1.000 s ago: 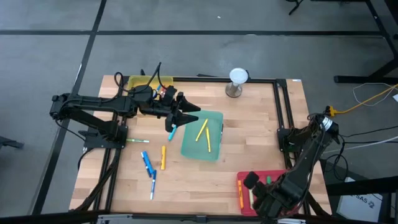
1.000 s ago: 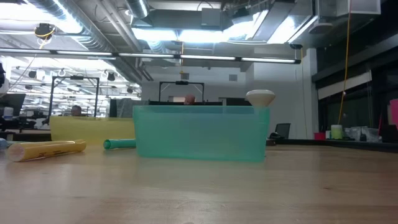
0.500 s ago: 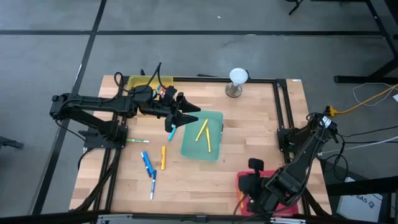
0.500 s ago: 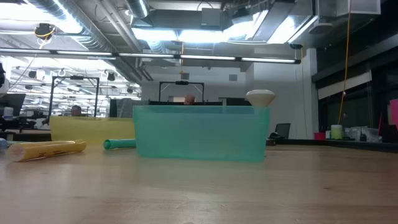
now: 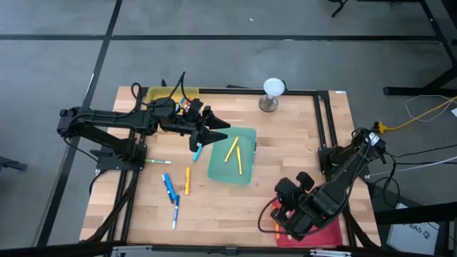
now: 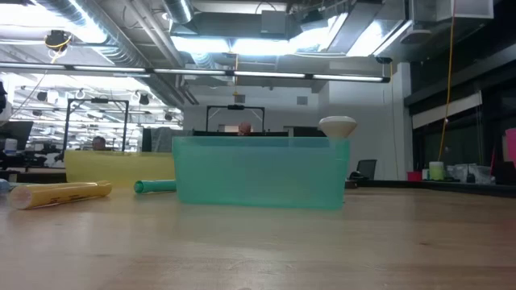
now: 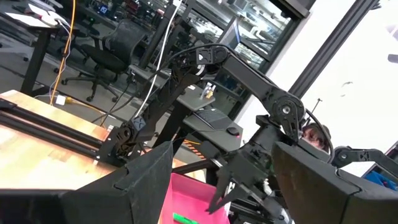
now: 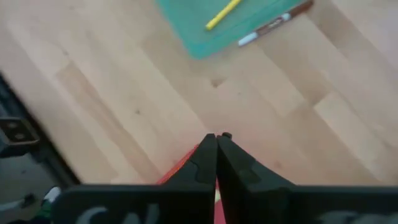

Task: Pick & Place Markers
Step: Put the brown marker pen into the yellow bin

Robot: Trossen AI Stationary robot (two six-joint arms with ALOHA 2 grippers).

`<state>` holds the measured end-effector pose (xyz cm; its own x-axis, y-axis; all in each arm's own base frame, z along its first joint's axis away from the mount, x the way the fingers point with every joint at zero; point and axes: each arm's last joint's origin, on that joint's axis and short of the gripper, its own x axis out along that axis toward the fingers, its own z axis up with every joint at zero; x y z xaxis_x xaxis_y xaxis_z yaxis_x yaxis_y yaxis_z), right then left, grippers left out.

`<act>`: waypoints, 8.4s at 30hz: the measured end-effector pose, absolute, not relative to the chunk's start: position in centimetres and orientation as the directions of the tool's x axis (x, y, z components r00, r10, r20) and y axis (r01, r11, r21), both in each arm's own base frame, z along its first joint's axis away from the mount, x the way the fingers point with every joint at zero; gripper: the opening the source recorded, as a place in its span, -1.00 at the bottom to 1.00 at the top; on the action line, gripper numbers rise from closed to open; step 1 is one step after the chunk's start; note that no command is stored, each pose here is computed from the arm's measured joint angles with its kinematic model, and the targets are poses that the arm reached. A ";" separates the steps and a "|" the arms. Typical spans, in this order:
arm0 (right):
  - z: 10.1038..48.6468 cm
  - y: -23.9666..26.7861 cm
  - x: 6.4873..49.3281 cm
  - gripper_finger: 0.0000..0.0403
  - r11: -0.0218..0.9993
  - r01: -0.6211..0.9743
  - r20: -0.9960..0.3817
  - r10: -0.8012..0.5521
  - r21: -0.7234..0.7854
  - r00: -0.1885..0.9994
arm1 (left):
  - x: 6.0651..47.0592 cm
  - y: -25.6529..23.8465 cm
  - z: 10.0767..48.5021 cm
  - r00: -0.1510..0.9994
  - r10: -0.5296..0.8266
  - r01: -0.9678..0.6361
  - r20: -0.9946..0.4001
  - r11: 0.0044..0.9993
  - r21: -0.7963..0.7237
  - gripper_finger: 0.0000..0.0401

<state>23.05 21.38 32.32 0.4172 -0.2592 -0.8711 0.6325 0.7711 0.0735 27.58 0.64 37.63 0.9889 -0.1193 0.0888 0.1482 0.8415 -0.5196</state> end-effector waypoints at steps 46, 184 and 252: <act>44.4 4.8 17.1 -1.00 0.946 0.324 -0.656 -0.237 0.012 0.716 | 27.6 0.5 37.6 0.982 -0.163 0.186 0.089 0.841 -0.509 0.33; 11.6 -4.4 23.5 -1.00 0.993 0.096 -0.556 -0.042 0.069 0.830 | 27.5 2.1 35.4 0.979 0.151 -0.202 -0.140 0.831 -0.518 0.33; 11.3 -4.5 24.0 -1.00 0.987 0.114 -0.527 -0.038 0.112 0.849 | 27.5 2.1 35.4 0.979 0.150 -0.202 -0.139 0.825 -0.528 0.33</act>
<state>23.97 -4.47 11.30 0.8488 -0.0377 -0.5274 0.1136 0.9872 0.1123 27.46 2.09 35.42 0.9788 0.1502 -0.1392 -0.2017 0.8247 -0.5283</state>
